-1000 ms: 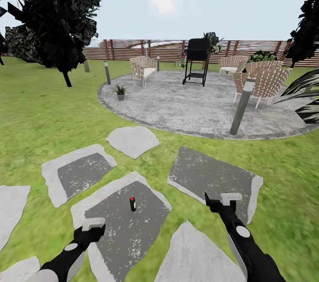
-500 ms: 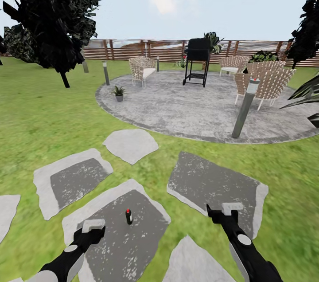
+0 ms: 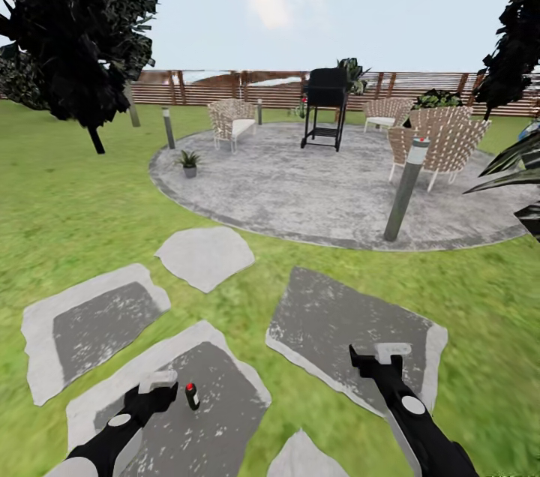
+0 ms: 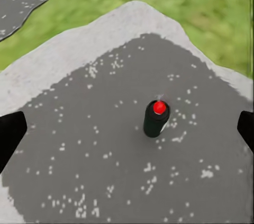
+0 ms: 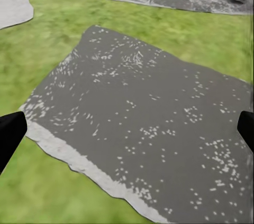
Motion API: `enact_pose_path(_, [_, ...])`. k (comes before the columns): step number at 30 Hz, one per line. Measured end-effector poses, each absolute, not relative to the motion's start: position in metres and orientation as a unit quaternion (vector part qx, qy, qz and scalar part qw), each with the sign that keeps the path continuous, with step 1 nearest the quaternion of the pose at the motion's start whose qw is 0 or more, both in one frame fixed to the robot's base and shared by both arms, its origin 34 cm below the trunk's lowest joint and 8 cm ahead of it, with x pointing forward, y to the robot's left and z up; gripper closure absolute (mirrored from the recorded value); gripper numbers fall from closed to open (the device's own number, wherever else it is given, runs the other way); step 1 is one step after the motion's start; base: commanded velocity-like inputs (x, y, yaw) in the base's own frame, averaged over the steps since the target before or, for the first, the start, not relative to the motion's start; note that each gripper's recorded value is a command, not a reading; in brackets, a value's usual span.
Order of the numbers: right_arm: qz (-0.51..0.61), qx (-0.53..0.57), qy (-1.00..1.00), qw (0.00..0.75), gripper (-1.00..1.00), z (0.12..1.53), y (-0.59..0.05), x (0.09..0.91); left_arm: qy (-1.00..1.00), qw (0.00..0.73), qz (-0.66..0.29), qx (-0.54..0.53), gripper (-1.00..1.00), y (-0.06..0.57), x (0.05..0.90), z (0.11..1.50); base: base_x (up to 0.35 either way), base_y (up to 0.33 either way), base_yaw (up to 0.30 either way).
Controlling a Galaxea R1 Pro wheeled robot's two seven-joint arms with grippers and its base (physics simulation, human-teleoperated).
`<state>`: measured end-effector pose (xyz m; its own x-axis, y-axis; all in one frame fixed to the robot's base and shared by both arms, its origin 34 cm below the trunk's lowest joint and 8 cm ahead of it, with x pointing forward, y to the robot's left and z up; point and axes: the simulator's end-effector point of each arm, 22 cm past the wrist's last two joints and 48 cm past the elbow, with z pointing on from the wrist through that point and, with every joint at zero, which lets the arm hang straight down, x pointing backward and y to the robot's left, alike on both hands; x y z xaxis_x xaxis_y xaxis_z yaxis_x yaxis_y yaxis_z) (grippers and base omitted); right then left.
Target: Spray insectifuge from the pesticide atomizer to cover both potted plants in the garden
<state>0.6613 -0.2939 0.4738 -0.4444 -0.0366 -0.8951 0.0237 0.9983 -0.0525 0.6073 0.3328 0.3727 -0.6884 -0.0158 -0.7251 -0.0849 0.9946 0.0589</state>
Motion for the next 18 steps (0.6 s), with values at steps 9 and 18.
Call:
enact_pose_path(9, [-0.028, -0.004, 0.849, 0.527, -1.00, 0.4738, -0.2925, 0.6616, 0.917, 0.396, 0.044, -0.027, -1.00, 0.3328, 0.6086, 0.3738, 0.028, -0.010, -0.036])
enact_pose_path(18, [-0.026, -0.003, 0.849, 0.527, -1.00, 0.4714, -0.2909, 0.6611, 0.916, 0.398, 0.044, -0.026, -1.00, 0.3335, 0.6096, 0.3731, 0.000, 0.000, 0.000])
